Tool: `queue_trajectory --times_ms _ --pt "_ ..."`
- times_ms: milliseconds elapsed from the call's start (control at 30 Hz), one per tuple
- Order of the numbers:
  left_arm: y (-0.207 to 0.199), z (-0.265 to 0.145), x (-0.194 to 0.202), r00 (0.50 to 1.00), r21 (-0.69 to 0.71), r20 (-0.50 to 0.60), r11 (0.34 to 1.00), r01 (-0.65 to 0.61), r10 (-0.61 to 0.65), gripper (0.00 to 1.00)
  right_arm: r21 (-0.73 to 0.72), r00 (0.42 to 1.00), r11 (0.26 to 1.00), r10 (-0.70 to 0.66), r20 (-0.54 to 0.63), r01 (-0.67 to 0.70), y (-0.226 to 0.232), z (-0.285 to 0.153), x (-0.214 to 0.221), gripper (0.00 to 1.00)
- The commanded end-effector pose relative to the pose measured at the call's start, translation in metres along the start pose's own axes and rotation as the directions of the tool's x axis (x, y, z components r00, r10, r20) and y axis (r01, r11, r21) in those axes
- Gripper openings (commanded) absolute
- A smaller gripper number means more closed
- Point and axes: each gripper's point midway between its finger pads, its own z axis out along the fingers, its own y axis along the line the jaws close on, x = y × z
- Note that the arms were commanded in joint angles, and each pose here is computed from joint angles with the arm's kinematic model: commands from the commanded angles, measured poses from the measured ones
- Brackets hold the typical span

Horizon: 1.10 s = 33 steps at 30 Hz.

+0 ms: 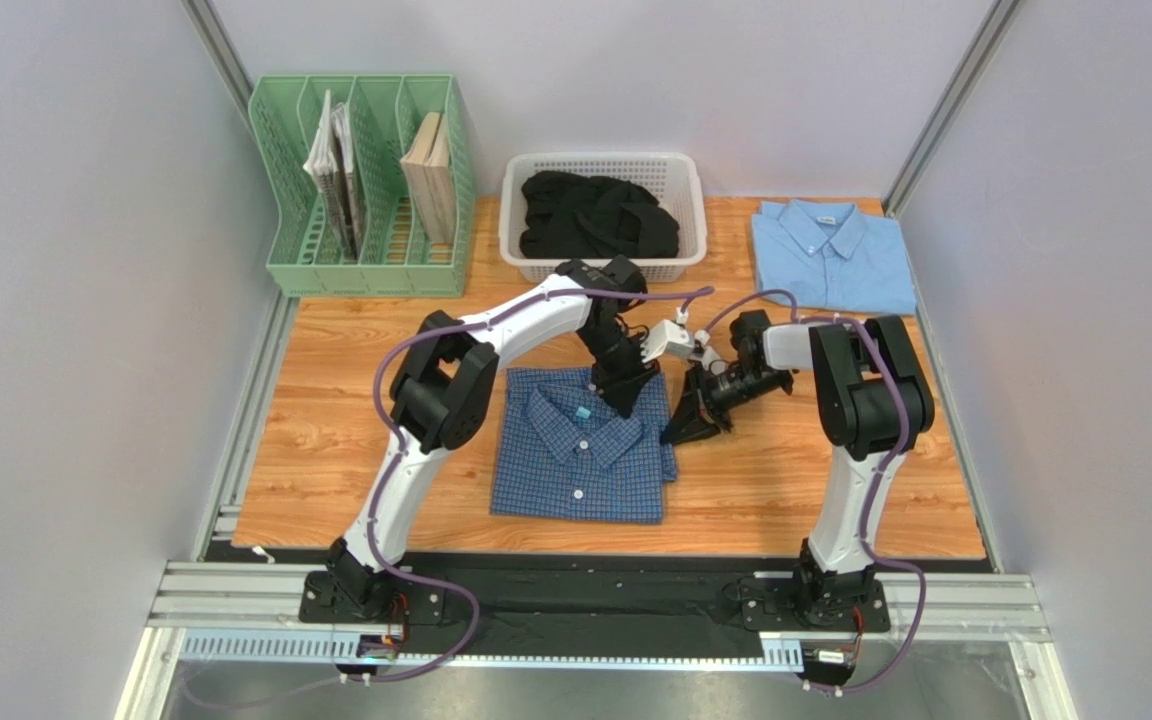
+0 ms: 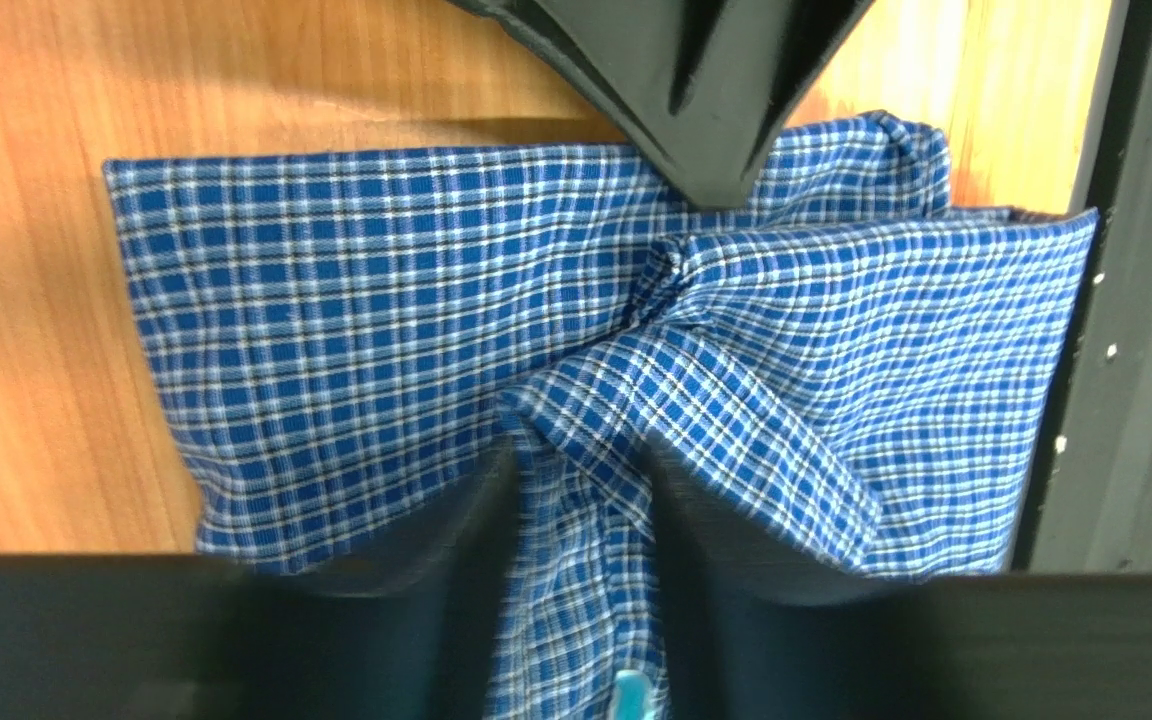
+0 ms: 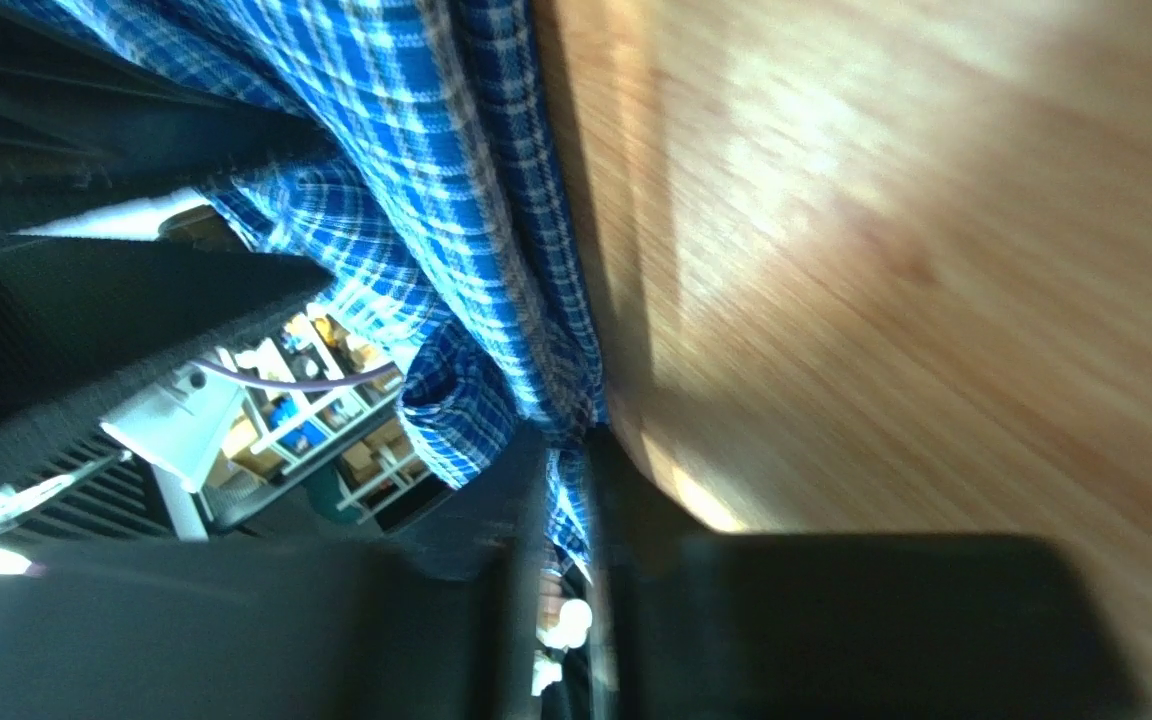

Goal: Fold and stack the long sleeve shirts
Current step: Fold the shirt

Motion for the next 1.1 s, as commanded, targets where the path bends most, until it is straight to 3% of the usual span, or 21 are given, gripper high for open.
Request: queue_trajectory --times_ms 0,33,67,300,333,433,533,600,767,1067 --pt "0.004 -0.006 -0.016 0.999 -0.018 0.046 1.0 0.009 -0.008 0.2 0.013 0.998 0.999 0.031 -0.048 -0.031 0.003 0.008 -0.001 0.01" --pt "0.009 -0.011 -0.015 0.998 -0.028 0.055 0.999 0.025 -0.024 0.04 0.01 0.999 1.0 0.015 -0.036 -0.014 0.008 0.008 -0.01 0.0" --pt "0.012 -0.014 -0.015 0.997 -0.032 0.062 0.998 0.047 -0.045 0.0 0.012 0.999 1.0 0.013 -0.031 -0.013 0.009 0.01 -0.015 0.0" --pt "0.034 -0.049 -0.006 0.989 -0.088 0.112 0.991 0.102 -0.092 0.0 0.011 0.998 0.999 -0.045 0.034 0.045 0.026 0.009 -0.059 0.01" --pt "0.038 -0.055 -0.005 0.987 -0.098 0.124 0.989 0.11 -0.098 0.0 0.013 0.998 0.999 -0.045 0.032 0.045 0.027 0.01 -0.058 0.12" --pt "0.041 -0.07 -0.012 0.982 -0.127 0.164 0.985 0.116 -0.094 0.0 0.022 0.999 0.999 -0.042 0.017 0.042 0.027 0.009 -0.044 0.29" --pt "0.04 -0.082 -0.019 0.977 -0.152 0.196 0.982 0.111 -0.08 0.0 0.035 1.0 0.999 -0.029 -0.006 0.029 0.019 0.01 -0.03 0.3" --pt "0.041 -0.084 -0.023 0.973 -0.159 0.215 0.981 0.114 -0.078 0.0 0.037 0.999 0.999 -0.038 -0.024 0.039 0.016 0.014 -0.026 0.27" --pt "0.044 -0.086 -0.03 0.965 -0.166 0.246 0.977 0.131 -0.087 0.0 0.02 0.995 0.998 -0.06 -0.074 0.062 0.021 0.023 -0.028 0.0" --pt "0.066 -0.116 -0.038 0.943 -0.268 0.318 0.944 0.192 -0.102 0.0 0.047 0.981 0.994 -0.089 -0.173 0.099 0.021 0.012 0.007 0.0"
